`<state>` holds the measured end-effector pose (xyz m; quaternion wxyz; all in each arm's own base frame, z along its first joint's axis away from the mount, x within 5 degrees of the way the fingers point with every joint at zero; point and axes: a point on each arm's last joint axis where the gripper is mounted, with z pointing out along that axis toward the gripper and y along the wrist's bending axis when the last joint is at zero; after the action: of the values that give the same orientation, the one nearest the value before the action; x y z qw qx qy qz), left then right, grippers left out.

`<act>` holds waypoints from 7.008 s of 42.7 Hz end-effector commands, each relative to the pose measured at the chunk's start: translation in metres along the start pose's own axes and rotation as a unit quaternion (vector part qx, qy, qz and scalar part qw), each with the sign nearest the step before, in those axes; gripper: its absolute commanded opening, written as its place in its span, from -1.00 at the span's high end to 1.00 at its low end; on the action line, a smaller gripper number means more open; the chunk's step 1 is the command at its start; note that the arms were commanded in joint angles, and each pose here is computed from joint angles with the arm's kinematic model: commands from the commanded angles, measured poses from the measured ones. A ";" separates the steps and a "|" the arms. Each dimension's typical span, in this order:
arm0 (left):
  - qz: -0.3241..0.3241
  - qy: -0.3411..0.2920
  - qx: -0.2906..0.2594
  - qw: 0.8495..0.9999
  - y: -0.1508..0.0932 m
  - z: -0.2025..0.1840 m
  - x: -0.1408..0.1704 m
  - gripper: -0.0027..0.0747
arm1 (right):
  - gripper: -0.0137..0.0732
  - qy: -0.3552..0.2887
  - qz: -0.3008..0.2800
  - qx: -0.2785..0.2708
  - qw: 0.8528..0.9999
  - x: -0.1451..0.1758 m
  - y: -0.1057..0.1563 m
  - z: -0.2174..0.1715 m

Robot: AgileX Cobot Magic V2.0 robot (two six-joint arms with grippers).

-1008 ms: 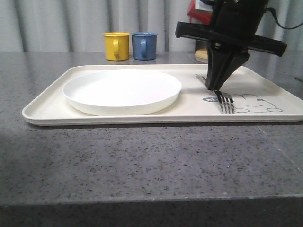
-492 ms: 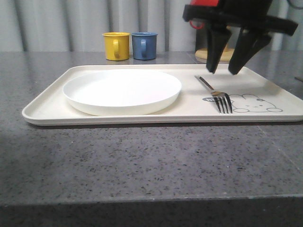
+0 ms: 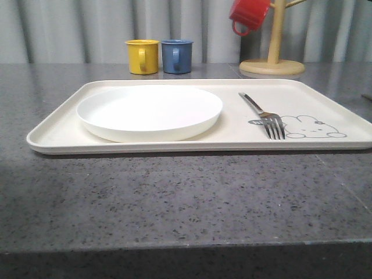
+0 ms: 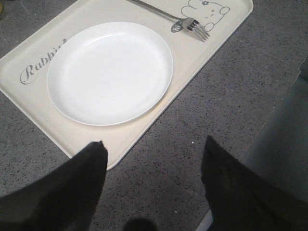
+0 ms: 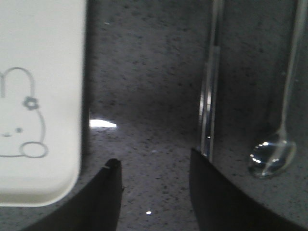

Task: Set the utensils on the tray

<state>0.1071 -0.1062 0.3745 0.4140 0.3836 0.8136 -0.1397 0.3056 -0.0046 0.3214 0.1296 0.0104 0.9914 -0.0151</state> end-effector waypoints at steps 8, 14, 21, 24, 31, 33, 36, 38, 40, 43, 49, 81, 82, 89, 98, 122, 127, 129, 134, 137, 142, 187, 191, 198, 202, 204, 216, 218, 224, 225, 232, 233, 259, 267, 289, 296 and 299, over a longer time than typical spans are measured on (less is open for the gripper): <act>-0.002 -0.049 -0.002 0.999 0.000 -0.007 -0.012 -0.15 | -0.15 0.024 -0.003 0.013 1.000 -0.006 -0.027 0.014; -0.002 -0.049 -0.002 0.999 0.000 -0.007 -0.012 -0.15 | -0.15 0.044 -0.009 0.014 0.999 -0.011 -0.028 0.031; -0.002 -0.049 -0.002 0.999 0.000 -0.007 -0.012 -0.15 | -0.15 0.048 -0.011 0.015 0.999 -0.016 -0.029 0.043; -0.002 -0.049 -0.002 0.999 0.000 -0.007 -0.012 -0.15 | -0.15 0.041 -0.011 0.016 0.999 -0.018 -0.029 0.044; -0.002 -0.049 -0.002 0.999 0.000 -0.007 -0.012 -0.15 | -0.15 0.023 -0.011 0.017 1.000 -0.021 -0.029 0.045; -0.002 -0.049 -0.002 0.999 0.000 -0.007 -0.012 -0.15 | -0.15 0.023 -0.011 0.017 1.000 -0.022 -0.029 0.045; -0.002 -0.049 -0.002 0.999 0.000 -0.007 -0.012 -0.15 | -0.15 0.024 -0.011 0.017 0.999 -0.022 -0.029 0.047; -0.002 -0.049 -0.002 0.999 0.000 -0.007 -0.012 -0.15 | -0.15 0.027 -0.012 0.017 0.999 -0.023 -0.029 0.049; -0.002 -0.049 -0.002 0.999 0.000 -0.007 -0.012 -0.15 | -0.15 0.031 -0.012 0.017 0.999 -0.023 -0.029 0.052; -0.002 -0.049 -0.002 0.999 0.000 -0.007 -0.012 -0.15 | -0.15 0.039 -0.012 0.016 0.999 -0.023 -0.029 0.056; -0.002 -0.049 -0.002 0.999 0.000 -0.007 -0.012 -0.15 | -0.08 0.048 -0.012 0.015 0.999 -0.023 -0.029 0.060; -0.002 -0.049 -0.002 0.999 0.000 -0.007 -0.012 -0.15 | 0.60 -0.009 -0.065 -0.135 0.989 -0.035 0.065 -0.001; -0.002 -0.049 -0.002 0.999 0.000 -0.007 -0.012 -0.15 | 0.60 -0.009 -0.063 -0.142 0.988 -0.035 0.070 -0.001; -0.002 -0.049 -0.002 0.999 0.000 -0.007 -0.012 -0.15 | 0.60 0.021 -0.022 -0.164 0.986 -0.035 0.089 0.010; -0.002 -0.049 -0.002 0.999 0.000 -0.007 -0.012 -0.15 | 0.58 0.055 0.014 -0.161 0.985 -0.040 0.099 0.037; -0.002 -0.049 -0.002 0.999 0.000 -0.007 -0.012 -0.15 | -0.10 0.002 -0.099 -0.122 0.988 -0.025 0.083 -0.010; -0.002 -0.049 -0.002 0.999 0.000 -0.007 -0.012 -0.15 | -0.10 -0.028 -0.104 -0.049 0.993 -0.018 0.056 -0.032; -0.002 -0.049 -0.002 0.999 0.000 -0.007 -0.012 -0.15 | -0.10 -0.035 -0.096 -0.029 0.994 -0.016 0.045 -0.037; -0.002 -0.049 -0.002 0.999 0.000 -0.007 -0.012 -0.15 | -0.10 -0.030 -0.059 -0.001 0.998 -0.017 0.009 -0.036; -0.002 -0.049 -0.002 0.999 0.000 -0.007 -0.012 -0.15 | -0.10 -0.020 -0.039 0.008 0.999 -0.018 -0.012 -0.031; -0.002 -0.049 -0.002 0.999 0.000 -0.007 -0.012 -0.15 | -0.10 -0.008 -0.021 0.021 1.000 -0.018 -0.043 -0.022; -0.002 -0.049 -0.002 0.999 0.000 -0.007 -0.012 -0.15 | -0.09 0.037 0.029 0.024 0.999 -0.043 -0.089 0.061; -0.002 -0.049 -0.002 0.999 0.000 -0.007 -0.012 -0.15 | 0.09 0.034 0.029 0.025 0.999 -0.043 -0.089 0.060; -0.002 -0.049 -0.002 0.999 0.000 -0.007 -0.012 -0.15 | 0.64 0.036 0.034 0.013 0.999 -0.043 -0.087 0.058; -0.002 -0.049 -0.002 0.999 0.000 -0.007 -0.012 -0.15 | 0.72 0.036 0.032 -0.002 0.999 -0.041 -0.079 0.052; -0.002 -0.049 -0.002 0.999 0.000 -0.007 -0.012 -0.15 | 0.72 0.033 0.028 -0.011 0.999 -0.041 -0.072 0.045; -0.002 -0.049 -0.002 0.999 0.000 -0.007 -0.012 -0.15 | 0.72 0.009 -0.047 -0.110 0.993 -0.033 0.013 0.004; -0.002 -0.049 -0.002 0.999 0.000 -0.007 -0.012 -0.15 | 0.72 0.007 -0.056 -0.131 0.990 -0.033 0.026 0.002; -0.002 -0.049 -0.002 0.999 0.000 -0.007 -0.012 -0.15 | 0.72 -0.001 -0.046 -0.167 0.985 -0.035 0.057 0.003; -0.002 -0.049 -0.002 0.999 0.000 -0.007 -0.012 -0.15 | 0.72 -0.001 -0.043 -0.168 0.985 -0.036 0.061 0.005; -0.002 -0.049 -0.002 0.999 0.000 -0.007 -0.012 -0.15 | 0.72 0.002 0.004 -0.168 0.986 -0.044 0.068 0.021; -0.002 -0.049 -0.002 0.999 0.000 -0.007 -0.012 -0.15 | 0.72 0.002 0.009 -0.167 0.986 -0.045 0.068 0.023; -0.002 -0.049 -0.002 0.999 0.000 -0.007 -0.012 -0.15 | -0.01 -0.022 0.023 -0.128 0.991 -0.055 0.062 0.039; -0.002 -0.049 -0.002 0.999 0.000 -0.007 -0.012 -0.15 | -0.03 -0.069 0.006 -0.132 0.989 -0.052 0.060 0.012; -0.002 -0.049 -0.002 0.999 0.000 -0.007 -0.012 -0.15 | -0.03 -0.206 -0.229 -0.129 0.943 0.080 0.086 -0.067; -0.002 -0.049 -0.002 0.999 0.000 -0.007 -0.012 -0.15 | -0.03 -0.249 -0.224 -0.132 0.933 0.128 0.067 -0.078; -0.002 -0.049 -0.002 0.999 0.000 -0.007 -0.012 -0.15 | -0.03 -0.270 -0.222 -0.134 0.927 0.147 0.060 -0.084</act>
<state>0.1071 -0.1062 0.3745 0.4140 0.3836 0.8136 -0.1397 0.1620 0.0667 0.3496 0.3231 -0.2315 0.9137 0.0845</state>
